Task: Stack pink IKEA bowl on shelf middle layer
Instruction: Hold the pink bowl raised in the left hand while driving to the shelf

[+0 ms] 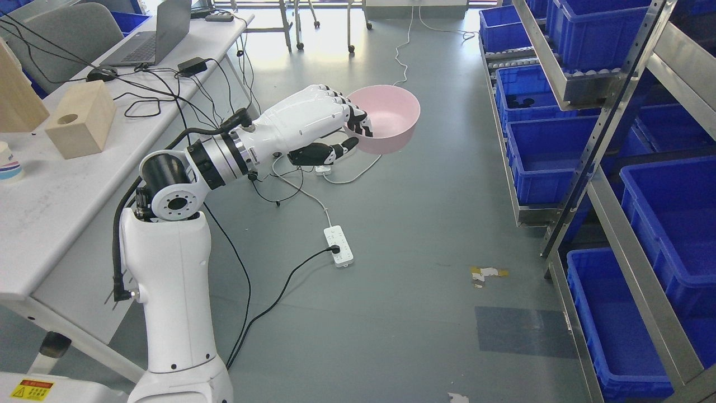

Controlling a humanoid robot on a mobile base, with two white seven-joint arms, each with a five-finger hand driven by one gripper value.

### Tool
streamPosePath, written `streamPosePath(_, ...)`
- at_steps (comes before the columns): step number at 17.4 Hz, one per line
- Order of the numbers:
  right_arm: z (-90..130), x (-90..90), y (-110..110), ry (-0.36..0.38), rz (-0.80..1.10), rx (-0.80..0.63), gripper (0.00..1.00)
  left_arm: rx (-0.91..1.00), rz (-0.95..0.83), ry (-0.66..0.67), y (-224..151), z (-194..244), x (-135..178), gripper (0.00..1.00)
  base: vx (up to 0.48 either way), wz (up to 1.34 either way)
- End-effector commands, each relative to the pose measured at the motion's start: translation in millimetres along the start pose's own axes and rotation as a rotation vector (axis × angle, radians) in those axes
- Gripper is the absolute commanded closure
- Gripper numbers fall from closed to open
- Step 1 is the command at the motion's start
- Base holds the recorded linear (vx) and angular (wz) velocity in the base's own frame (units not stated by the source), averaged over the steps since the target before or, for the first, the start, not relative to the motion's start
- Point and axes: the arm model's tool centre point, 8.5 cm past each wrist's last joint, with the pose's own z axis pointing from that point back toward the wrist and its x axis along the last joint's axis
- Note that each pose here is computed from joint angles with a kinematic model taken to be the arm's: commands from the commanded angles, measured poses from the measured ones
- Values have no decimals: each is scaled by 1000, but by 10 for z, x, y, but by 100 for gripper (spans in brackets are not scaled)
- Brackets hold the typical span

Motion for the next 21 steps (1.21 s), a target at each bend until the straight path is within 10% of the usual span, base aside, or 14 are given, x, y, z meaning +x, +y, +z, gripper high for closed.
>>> streamPosePath(1,-5,31,-114,-13,1,-18,0,-26,-13,-40,-21,-71,71,96,114,-116)
streamPosePath(21,-4,21,-113,-12,1,-18,0,-25,-9,-74,-27,-129,135,96,54,-297)
